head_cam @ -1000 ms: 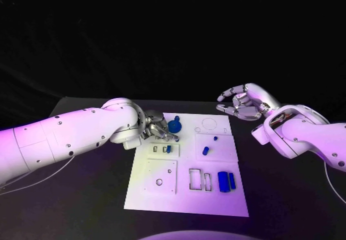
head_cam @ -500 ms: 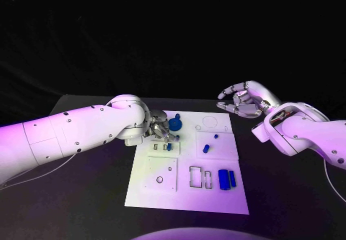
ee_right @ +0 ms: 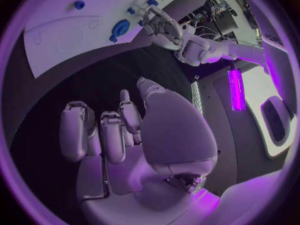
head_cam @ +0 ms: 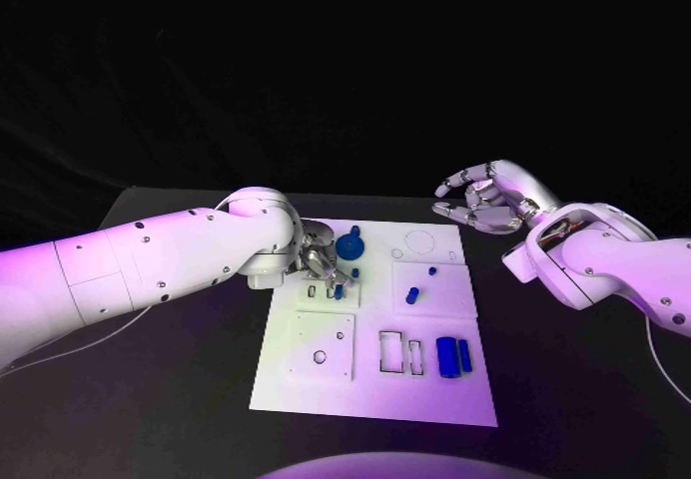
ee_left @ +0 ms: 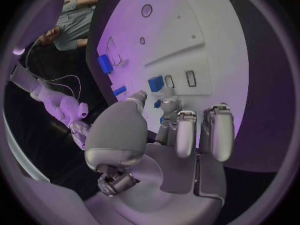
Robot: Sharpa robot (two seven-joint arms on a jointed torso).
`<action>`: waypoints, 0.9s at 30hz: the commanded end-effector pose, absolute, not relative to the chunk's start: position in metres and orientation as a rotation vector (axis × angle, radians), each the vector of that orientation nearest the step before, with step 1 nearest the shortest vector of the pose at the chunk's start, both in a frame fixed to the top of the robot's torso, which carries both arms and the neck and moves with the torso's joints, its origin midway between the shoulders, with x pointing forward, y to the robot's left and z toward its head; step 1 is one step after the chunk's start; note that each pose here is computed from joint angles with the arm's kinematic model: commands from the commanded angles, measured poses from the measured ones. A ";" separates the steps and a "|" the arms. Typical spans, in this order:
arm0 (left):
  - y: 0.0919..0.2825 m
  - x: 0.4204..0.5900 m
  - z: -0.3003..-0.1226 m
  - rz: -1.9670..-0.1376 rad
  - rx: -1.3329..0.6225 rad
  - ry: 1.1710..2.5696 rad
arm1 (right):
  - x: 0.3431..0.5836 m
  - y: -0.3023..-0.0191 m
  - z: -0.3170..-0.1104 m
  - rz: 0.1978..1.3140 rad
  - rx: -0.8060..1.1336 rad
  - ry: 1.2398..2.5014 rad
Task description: Assemble the parts on the task board
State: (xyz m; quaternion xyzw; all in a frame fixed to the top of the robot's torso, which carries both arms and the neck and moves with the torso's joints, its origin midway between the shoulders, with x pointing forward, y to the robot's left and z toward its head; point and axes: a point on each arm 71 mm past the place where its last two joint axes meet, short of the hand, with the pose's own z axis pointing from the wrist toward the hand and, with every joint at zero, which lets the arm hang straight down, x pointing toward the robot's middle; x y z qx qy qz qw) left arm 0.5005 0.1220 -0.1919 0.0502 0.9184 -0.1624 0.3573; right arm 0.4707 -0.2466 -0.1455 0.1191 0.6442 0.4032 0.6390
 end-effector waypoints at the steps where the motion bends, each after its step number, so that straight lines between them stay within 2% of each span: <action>1: 0.120 0.499 -0.193 -0.404 0.170 2.402 | 0.471 -0.245 -0.147 0.921 0.263 1.485; 27: 0.115 0.496 -0.194 -0.434 0.168 2.435 | 0.473 -0.243 -0.150 0.916 0.264 1.495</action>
